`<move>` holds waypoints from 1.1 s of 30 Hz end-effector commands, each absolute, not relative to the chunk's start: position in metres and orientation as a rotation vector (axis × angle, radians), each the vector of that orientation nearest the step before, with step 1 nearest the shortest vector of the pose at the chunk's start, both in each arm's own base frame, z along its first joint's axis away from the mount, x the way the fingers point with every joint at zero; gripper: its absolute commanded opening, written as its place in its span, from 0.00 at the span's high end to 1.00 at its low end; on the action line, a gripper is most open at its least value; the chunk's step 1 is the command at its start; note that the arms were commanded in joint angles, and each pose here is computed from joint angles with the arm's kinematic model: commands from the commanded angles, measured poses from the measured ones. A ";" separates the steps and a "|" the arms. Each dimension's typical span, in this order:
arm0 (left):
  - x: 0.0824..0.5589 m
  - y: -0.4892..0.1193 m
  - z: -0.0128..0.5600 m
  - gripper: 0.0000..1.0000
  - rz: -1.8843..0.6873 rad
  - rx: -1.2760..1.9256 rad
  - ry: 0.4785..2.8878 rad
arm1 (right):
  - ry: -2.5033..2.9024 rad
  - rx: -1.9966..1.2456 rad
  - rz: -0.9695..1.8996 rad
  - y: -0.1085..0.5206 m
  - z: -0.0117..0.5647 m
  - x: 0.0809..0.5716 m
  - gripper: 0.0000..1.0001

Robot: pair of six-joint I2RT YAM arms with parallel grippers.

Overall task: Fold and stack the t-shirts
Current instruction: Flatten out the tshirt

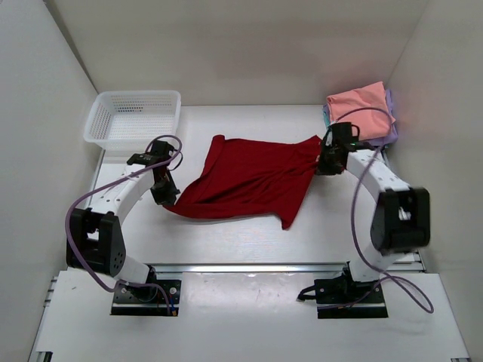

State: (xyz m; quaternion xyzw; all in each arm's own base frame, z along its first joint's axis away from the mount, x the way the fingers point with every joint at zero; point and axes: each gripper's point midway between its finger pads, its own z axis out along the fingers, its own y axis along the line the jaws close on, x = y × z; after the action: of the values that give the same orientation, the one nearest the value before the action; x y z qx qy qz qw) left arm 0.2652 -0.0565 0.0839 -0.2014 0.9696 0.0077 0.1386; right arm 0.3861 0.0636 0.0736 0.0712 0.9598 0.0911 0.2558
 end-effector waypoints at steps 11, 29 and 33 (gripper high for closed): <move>0.290 -0.058 0.098 1.00 -0.036 -0.638 2.723 | 2.470 0.279 0.447 0.057 0.170 0.337 1.00; 0.282 -0.060 0.086 1.00 -0.064 -0.660 2.749 | 2.600 0.174 0.414 0.075 0.122 0.454 0.83; 0.279 -0.060 0.081 1.00 -0.063 -0.664 2.762 | 2.601 0.151 0.424 0.078 0.107 0.442 0.81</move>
State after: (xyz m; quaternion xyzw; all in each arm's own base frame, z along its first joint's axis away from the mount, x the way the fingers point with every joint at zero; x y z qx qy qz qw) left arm 0.2779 -0.0585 0.0785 -0.2269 0.9636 -0.0109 0.1410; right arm 0.4381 0.0763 0.0889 0.0766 0.9627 0.1596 0.2048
